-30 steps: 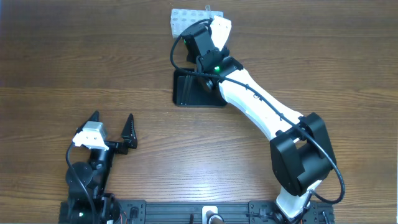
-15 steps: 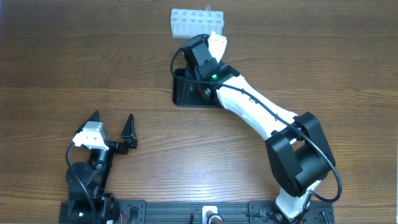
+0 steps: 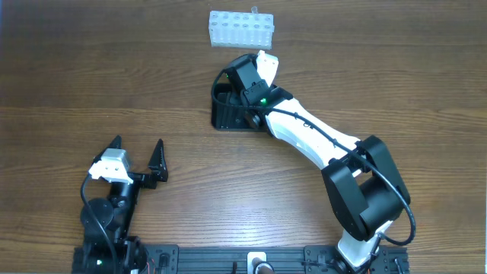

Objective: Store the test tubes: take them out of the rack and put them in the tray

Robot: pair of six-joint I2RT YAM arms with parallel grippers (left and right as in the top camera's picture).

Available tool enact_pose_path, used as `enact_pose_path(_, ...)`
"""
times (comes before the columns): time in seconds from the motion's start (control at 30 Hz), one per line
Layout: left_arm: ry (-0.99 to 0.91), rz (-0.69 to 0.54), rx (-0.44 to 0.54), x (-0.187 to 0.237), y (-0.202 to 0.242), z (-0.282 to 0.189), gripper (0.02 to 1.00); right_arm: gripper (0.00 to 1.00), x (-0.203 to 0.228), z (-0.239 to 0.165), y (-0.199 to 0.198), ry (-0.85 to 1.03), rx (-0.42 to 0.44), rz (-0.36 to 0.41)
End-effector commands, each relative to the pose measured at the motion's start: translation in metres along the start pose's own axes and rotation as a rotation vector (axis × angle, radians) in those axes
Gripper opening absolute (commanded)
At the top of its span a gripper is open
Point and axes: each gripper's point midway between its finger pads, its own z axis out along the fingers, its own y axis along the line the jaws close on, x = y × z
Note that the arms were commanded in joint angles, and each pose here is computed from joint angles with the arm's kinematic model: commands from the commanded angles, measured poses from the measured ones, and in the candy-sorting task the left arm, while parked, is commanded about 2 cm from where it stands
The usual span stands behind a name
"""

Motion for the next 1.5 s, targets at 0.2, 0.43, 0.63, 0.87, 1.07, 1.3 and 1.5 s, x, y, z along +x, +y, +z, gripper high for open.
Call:
enact_pose_path(0.2, 0.001, -0.007, 0.004, 0.001, 0.0, 0.0, 1.0, 0.163, 0.002, -0.001, 0.003, 0.003, -0.014, 0.003)
enact_pose_path(0.43, 0.001, -0.007, 0.004, 0.001, 0.0, 0.0, 1.0, 0.384, 0.002, -0.001, 0.003, 0.003, -0.013, 0.002)
enact_pose_path(0.63, 0.001, -0.007, 0.004, 0.001, 0.0, 0.0, 1.0, 0.424, 0.002, -0.001, 0.003, 0.006, -0.016, 0.003)
enact_pose_path(0.87, 0.001, -0.007, 0.004, 0.001, 0.0, 0.0, 1.0, 0.382, 0.005, -0.002, 0.003, 0.015, -0.014, -0.001)
enact_pose_path(1.07, 0.001, -0.007, 0.004, 0.001, 0.0, 0.0, 1.0, 0.435, 0.014, 0.001, -0.006, 0.037, 0.011, -0.011)
enact_pose_path(1.3, 0.001, -0.007, 0.004, 0.001, 0.0, 0.0, 1.0, 0.496, 0.026, 0.005, -0.017, 0.059, 0.035, -0.02)
enact_pose_path(1.5, 0.001, -0.007, 0.004, 0.001, 0.0, 0.0, 1.0, 0.566, 0.028, 0.006, -0.019, 0.062, 0.038, -0.021)
